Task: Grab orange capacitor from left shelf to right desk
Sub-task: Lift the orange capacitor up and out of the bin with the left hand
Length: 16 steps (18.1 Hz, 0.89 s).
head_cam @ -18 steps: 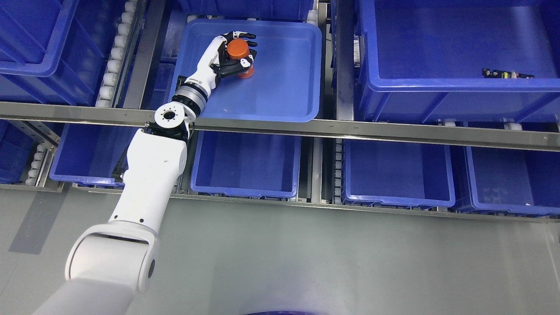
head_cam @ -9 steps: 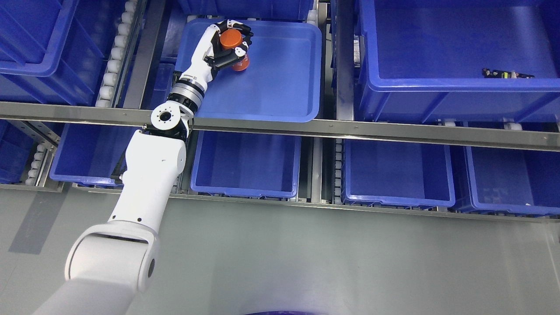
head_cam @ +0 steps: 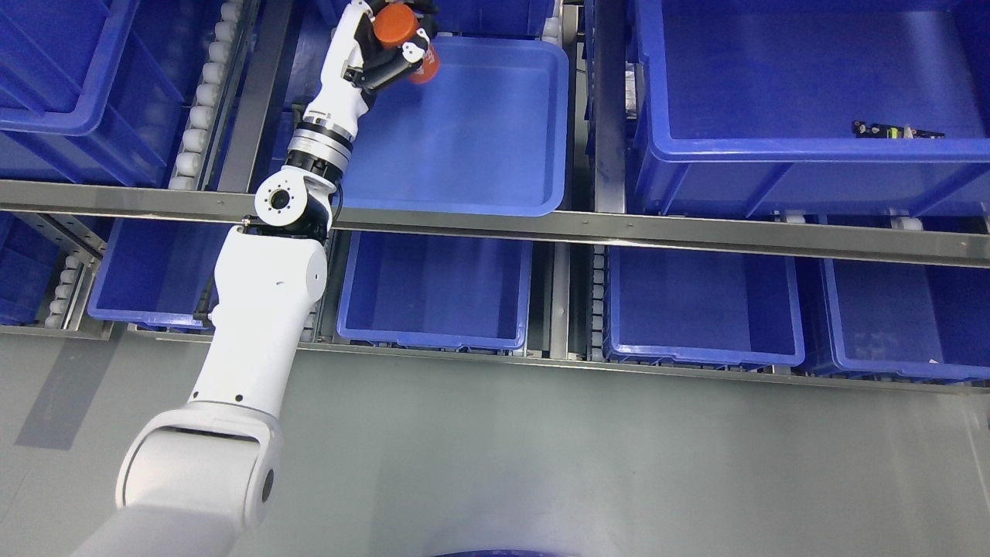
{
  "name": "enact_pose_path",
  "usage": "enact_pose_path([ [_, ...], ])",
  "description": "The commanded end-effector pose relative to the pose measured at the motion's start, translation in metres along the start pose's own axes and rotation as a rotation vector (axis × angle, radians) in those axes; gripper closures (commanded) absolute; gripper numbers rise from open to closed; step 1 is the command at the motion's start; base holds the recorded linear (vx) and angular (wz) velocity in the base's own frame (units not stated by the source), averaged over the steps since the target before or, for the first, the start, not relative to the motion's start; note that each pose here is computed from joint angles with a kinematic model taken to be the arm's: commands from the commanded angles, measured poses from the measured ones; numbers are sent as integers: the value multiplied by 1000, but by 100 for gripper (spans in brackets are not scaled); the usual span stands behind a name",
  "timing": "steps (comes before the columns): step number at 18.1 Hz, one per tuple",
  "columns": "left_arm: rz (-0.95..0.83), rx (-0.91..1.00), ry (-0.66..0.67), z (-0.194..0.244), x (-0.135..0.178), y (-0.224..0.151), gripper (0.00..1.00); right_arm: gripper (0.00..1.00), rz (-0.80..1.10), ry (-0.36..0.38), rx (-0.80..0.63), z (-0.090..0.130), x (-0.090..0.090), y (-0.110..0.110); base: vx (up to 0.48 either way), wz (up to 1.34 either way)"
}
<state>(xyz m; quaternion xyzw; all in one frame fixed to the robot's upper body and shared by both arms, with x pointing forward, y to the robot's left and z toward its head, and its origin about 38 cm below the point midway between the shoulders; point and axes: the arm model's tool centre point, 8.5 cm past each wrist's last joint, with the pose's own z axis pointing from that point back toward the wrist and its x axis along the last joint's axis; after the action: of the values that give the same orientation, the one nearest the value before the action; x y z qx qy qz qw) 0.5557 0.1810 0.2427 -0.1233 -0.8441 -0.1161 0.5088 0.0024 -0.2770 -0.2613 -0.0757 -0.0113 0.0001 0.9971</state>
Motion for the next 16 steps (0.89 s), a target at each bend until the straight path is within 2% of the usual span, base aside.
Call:
enact_pose_path([
  [1,-43,-12,-329,13,102,-2,99,0,-4,4,-18,-1,-8,-11,0,0],
  [3,-42,-2,-349,33,103,-6,99,0,-4,5,-18,-1,-9,-11,0,0],
  [6,-20,-1,-317,78,82,-24,98,0,-4,5,-18,-1,-9,-11,0,0],
  [8,-12,11,-339,110,80,-33,99,0,-4,5,-18,-1,-9,-11,0,0],
  [10,-15,10,-374,129,86,-40,99,0,-4,5,-18,-1,-9,-11,-9,-10],
  [16,-5,10,-418,190,61,-63,100,0,-4,5,-18,-1,-9,-11,-74,-105],
])
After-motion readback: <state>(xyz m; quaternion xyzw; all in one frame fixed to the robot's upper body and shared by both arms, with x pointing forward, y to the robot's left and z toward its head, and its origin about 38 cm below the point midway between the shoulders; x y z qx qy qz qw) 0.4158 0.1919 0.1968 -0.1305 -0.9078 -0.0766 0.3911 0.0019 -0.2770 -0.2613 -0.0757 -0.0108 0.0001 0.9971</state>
